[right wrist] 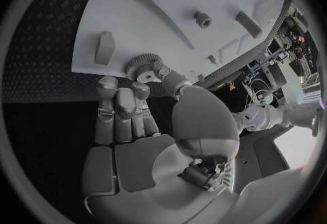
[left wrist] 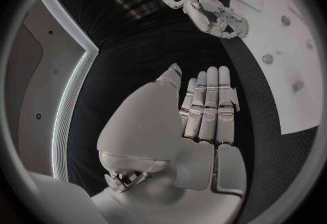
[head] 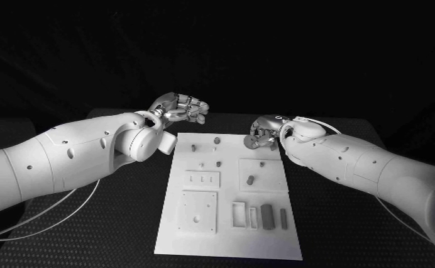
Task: Assemble the parts on the task board
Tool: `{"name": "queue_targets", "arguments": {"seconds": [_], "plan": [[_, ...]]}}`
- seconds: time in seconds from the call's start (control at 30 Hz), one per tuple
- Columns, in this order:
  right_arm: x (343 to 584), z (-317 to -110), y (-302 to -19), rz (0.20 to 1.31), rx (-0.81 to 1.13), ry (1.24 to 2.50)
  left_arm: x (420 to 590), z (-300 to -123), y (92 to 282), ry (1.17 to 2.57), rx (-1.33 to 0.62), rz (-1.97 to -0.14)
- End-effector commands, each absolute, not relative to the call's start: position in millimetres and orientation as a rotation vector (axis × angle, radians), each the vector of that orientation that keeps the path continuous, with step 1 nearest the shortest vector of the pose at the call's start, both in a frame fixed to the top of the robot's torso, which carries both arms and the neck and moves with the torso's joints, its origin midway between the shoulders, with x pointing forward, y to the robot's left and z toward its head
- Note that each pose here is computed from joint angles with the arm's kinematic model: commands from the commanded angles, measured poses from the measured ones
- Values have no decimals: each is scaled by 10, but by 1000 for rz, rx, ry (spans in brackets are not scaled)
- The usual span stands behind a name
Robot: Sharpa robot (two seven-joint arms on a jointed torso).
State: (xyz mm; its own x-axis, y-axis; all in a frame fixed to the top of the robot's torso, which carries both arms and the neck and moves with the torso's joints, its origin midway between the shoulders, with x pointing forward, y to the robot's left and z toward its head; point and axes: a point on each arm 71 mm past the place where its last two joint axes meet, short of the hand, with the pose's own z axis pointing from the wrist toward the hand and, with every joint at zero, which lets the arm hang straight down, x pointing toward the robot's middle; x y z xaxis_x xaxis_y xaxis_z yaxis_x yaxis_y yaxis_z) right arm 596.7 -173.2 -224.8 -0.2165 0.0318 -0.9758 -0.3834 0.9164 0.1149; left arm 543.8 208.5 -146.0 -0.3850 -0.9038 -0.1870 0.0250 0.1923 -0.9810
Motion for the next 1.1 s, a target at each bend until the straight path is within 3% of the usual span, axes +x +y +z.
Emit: {"name": "queue_targets", "arguments": {"seconds": [0.03,1.1], "plan": [[5958,-2289,-1742,392,-276,1792,5432,-1441,2066,1590,-848,-1350],[5858,-2525,-1658,381,-334,1893,5431,-1441,2053,1592,-847,-1352]]}}
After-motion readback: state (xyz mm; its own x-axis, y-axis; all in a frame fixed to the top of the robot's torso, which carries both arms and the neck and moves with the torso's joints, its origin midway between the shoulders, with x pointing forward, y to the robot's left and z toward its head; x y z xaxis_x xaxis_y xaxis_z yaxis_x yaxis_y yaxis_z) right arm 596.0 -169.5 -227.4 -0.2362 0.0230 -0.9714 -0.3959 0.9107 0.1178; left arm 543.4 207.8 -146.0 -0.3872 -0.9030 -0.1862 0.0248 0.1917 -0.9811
